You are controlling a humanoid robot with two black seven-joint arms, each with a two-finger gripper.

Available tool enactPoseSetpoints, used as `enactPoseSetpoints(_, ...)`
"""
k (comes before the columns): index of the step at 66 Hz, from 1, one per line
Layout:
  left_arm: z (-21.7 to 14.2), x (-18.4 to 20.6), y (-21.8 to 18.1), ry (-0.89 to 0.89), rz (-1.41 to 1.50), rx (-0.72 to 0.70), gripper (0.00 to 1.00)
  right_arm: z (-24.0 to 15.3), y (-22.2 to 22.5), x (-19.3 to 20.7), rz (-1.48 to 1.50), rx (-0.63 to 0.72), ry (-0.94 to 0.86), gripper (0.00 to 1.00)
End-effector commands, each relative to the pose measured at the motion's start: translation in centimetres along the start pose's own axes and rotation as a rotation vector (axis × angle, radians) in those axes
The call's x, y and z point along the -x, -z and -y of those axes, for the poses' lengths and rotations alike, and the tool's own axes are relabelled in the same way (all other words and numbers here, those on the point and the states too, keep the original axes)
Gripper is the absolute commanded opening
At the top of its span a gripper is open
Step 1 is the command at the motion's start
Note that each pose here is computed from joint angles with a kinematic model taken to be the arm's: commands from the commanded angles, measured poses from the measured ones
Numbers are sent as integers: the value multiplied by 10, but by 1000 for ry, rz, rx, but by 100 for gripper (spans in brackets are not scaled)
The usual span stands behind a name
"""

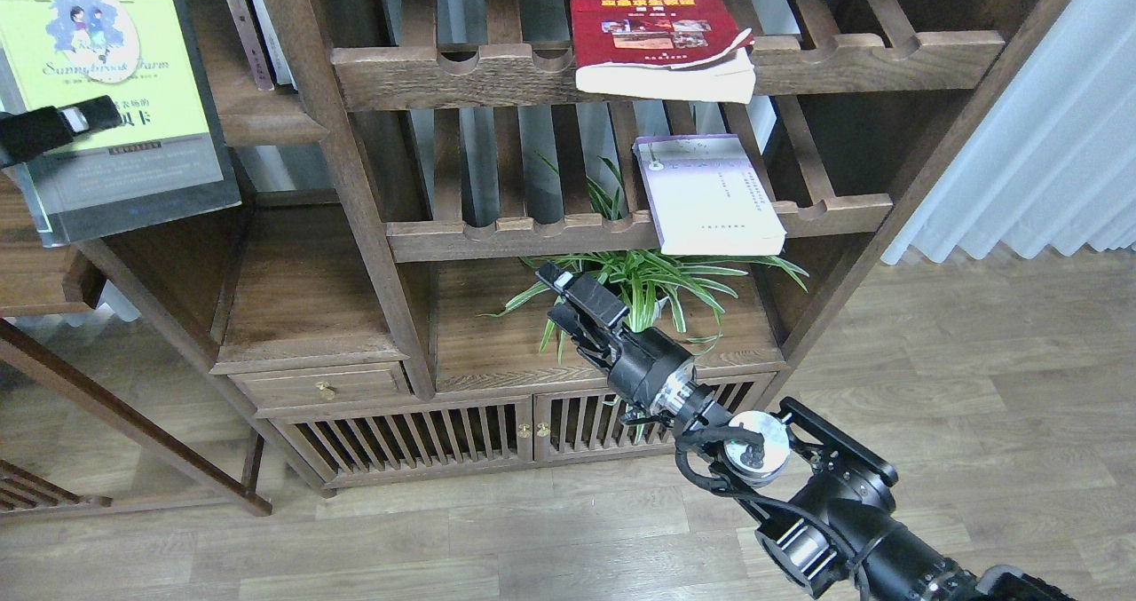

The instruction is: Organize books on shelf

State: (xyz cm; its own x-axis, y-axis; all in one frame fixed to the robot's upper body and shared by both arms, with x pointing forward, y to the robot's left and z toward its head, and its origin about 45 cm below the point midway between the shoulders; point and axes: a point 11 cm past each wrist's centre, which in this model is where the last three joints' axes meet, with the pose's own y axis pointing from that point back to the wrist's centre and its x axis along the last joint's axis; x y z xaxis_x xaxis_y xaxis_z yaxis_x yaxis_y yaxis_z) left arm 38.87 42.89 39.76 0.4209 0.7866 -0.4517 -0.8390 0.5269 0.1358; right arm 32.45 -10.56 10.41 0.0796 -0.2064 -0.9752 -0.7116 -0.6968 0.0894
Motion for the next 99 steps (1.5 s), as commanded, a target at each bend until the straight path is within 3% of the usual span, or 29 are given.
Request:
enactPoseSetpoints(1, 4, -1, -6, 2, -3, 21, 0, 0, -2, 0, -7, 8, -1, 98)
enactPoseSetpoints(30, 7, -18, -11, -32, -27, 97, 0, 0, -9, -1, -8, 29, 4, 98)
enactPoseSetpoints(62, 43, -12, -3, 17, -56, 261, 0, -1, -9, -2, -7, 28, 2, 98)
enactPoseSetpoints(82, 27, -32, -18, -100, 64, 327, 0, -2, -10, -3, -5, 27, 0, 98)
enactPoseSetpoints(99, 41, -27, -9, -110, 137, 352, 0, -2, -10, -3, -4, 27, -1, 98)
